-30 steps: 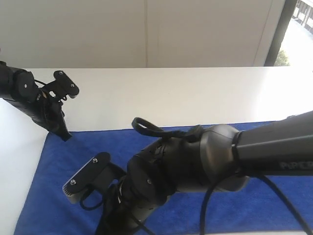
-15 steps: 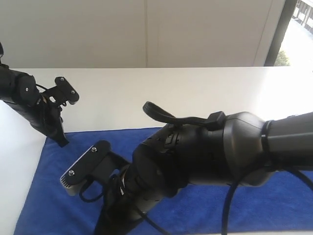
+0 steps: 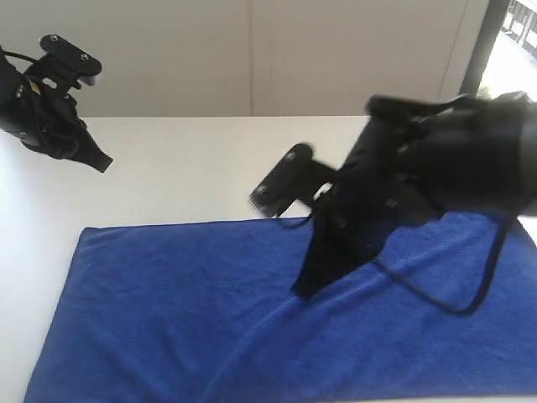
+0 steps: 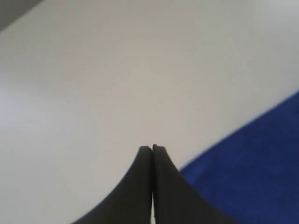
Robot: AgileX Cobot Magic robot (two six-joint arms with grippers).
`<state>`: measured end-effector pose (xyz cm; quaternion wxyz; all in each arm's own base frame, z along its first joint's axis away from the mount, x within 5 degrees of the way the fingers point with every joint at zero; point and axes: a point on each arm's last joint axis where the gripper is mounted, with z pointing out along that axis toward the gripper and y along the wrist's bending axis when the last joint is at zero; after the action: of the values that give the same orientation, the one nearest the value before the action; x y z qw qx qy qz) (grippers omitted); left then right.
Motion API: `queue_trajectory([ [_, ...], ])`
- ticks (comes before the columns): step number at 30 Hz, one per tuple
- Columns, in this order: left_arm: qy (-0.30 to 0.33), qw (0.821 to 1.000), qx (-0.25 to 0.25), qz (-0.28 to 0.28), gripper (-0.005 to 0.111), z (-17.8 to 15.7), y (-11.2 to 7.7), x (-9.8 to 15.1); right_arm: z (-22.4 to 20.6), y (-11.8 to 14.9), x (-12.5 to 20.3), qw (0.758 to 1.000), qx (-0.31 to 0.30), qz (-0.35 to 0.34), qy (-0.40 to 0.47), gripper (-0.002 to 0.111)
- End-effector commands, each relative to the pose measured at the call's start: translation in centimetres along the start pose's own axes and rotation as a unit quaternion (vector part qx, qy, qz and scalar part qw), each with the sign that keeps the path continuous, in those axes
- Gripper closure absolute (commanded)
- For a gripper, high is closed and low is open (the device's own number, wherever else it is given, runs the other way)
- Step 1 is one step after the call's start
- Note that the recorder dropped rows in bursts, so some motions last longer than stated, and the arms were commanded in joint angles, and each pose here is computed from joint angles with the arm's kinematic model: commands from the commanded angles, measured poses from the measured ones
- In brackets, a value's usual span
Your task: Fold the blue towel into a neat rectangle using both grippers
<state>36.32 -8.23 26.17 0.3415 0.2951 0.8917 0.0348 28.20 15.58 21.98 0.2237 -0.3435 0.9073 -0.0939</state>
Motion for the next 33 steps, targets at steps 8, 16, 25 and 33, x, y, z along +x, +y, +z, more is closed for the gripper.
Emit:
queue_trajectory([
  [8,0.059,0.987,0.143,-0.044,0.107,-1.5,-8.8,8.5,5.7,-18.7,10.9,0.950,0.078,0.293,0.073,0.108],
  [16,0.077,0.989,0.116,-0.057,0.107,-1.1,-11.8,15.8,10.9,-21.5,13.5,0.936,0.054,0.312,0.155,0.108],
  [25,0.064,0.991,0.100,-0.057,0.107,-1.0,-11.7,16.3,10.0,-21.5,13.6,0.933,0.051,0.311,0.176,0.108],
  [33,0.064,0.991,0.100,-0.057,0.107,-1.0,-11.7,16.3,10.8,-21.3,13.8,0.931,0.046,0.310,0.185,0.108],
])
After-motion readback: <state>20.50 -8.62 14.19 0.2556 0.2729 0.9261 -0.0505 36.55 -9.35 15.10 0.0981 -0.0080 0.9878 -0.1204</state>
